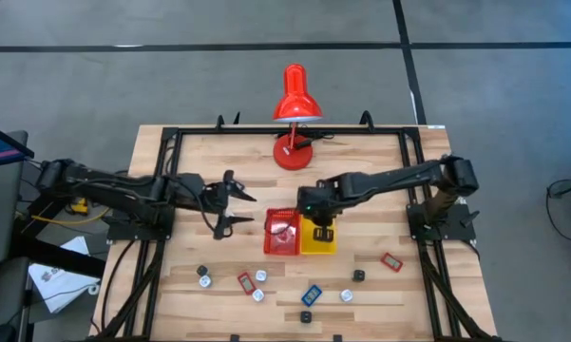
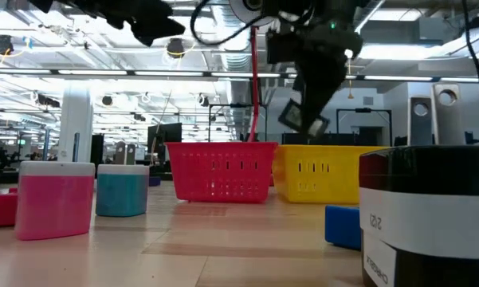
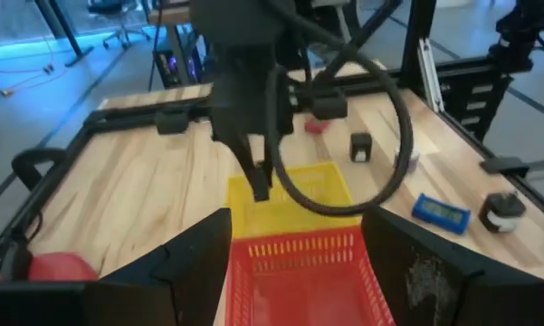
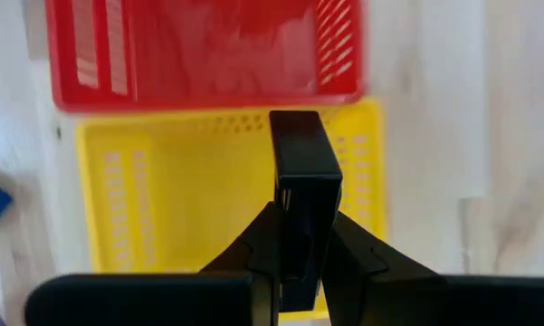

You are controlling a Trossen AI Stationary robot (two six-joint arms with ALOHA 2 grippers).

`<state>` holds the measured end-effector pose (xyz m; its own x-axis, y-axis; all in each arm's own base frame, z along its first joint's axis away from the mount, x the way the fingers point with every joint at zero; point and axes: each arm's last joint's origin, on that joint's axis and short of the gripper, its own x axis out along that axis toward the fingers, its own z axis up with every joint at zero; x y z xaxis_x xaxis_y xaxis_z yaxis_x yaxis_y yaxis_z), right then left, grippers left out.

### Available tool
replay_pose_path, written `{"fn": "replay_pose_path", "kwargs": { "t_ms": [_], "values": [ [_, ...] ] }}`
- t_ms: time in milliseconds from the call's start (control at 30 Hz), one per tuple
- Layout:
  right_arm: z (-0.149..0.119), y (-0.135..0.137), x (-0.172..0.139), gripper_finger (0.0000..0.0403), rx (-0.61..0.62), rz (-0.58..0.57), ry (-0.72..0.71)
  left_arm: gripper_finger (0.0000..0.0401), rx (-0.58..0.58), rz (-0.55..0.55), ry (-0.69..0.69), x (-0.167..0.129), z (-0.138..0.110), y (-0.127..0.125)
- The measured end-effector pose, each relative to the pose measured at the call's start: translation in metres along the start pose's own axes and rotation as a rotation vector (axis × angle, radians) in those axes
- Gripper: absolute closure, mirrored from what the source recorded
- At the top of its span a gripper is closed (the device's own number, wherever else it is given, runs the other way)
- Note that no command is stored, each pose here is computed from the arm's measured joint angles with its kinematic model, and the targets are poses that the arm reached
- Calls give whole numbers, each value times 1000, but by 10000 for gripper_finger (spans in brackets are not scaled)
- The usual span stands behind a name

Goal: Pick & Place Office items
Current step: Put the black digital timer into the yellow bin

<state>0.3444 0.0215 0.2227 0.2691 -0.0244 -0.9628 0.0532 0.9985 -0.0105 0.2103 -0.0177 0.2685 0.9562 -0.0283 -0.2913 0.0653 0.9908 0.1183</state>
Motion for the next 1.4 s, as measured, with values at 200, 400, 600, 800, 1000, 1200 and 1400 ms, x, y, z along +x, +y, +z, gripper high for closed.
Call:
{"fn": "replay_pose_path", "kwargs": {
  "t_ms": [200,400,600,800,1000,1200,1400],
  "values": [
    [0,1,29,360,-18,2,98,158,2,-1,-3,-1,0,0],
    [3,-2,44,360,-28,-11,123,162,3,-3,24,6,-3,0],
    [-2,-4,65,356,-64,-39,206,160,4,-5,41,10,-6,-1],
    [-2,-4,69,355,-84,-55,214,163,19,-4,36,10,-6,-1],
    [-2,-6,67,347,-86,-62,214,164,19,-1,37,10,-6,-1],
    [-2,-5,69,342,-115,-59,220,163,19,-1,37,10,-6,-1],
    [-2,-5,69,340,-115,-59,218,165,19,-2,37,10,-6,-1]
  ]
}}
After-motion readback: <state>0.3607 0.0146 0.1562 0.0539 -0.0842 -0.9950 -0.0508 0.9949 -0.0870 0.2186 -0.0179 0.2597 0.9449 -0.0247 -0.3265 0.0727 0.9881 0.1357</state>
